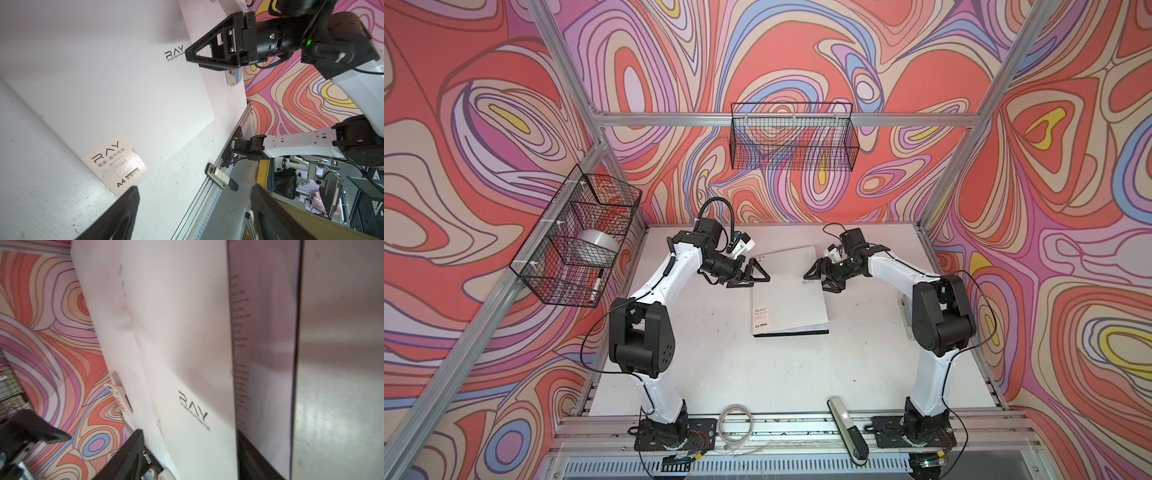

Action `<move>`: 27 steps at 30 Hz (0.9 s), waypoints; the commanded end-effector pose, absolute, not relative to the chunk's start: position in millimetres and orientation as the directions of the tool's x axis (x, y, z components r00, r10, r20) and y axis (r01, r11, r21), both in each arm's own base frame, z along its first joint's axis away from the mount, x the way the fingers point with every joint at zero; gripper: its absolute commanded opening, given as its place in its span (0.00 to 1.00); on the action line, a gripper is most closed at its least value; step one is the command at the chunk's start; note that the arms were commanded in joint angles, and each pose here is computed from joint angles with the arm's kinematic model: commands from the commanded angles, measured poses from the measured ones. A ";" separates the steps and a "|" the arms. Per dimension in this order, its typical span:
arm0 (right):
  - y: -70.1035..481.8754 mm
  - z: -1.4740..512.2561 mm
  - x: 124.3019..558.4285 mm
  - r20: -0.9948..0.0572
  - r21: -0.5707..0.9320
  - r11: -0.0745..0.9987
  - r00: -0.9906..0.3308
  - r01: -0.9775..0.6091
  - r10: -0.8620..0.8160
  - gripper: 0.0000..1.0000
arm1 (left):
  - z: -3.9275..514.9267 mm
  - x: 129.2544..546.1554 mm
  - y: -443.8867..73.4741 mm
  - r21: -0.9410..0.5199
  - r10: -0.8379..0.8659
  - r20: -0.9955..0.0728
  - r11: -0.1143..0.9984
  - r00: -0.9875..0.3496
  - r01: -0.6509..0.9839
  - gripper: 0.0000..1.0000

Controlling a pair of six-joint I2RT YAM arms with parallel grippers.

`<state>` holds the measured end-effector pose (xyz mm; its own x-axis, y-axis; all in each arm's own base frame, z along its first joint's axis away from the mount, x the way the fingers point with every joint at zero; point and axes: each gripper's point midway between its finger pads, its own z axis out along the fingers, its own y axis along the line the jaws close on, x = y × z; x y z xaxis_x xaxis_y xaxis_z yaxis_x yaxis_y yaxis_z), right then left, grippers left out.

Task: Put the files into the folder

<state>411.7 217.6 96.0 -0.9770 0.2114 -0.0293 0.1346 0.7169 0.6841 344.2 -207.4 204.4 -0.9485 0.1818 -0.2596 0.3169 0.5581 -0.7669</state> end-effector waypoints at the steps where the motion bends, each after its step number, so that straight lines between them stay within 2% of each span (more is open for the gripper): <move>1: 195.2 80.0 400.0 -0.054 0.560 0.818 -0.979 0.133 0.196 0.69 | 193.1 346.1 -202.5 -0.750 0.189 -0.254 0.581 -0.949 0.316 0.84; 13: 165.2 60.2 391.9 -0.082 0.402 0.903 -0.976 0.152 0.201 0.69 | 148.8 362.0 -182.6 -0.636 0.156 -0.230 0.723 -0.961 0.270 0.84; 18: 171.2 59.7 391.7 -0.084 0.446 0.880 -0.971 0.162 0.222 0.69 | 122.5 374.4 -168.5 -0.553 0.112 -0.221 0.804 -0.969 0.219 0.84; 27: 174.2 46.0 393.2 -0.072 0.467 0.863 -0.965 0.191 0.253 0.69 | 80.1 386.4 -168.0 -0.545 0.063 -0.145 0.828 -0.987 0.133 0.84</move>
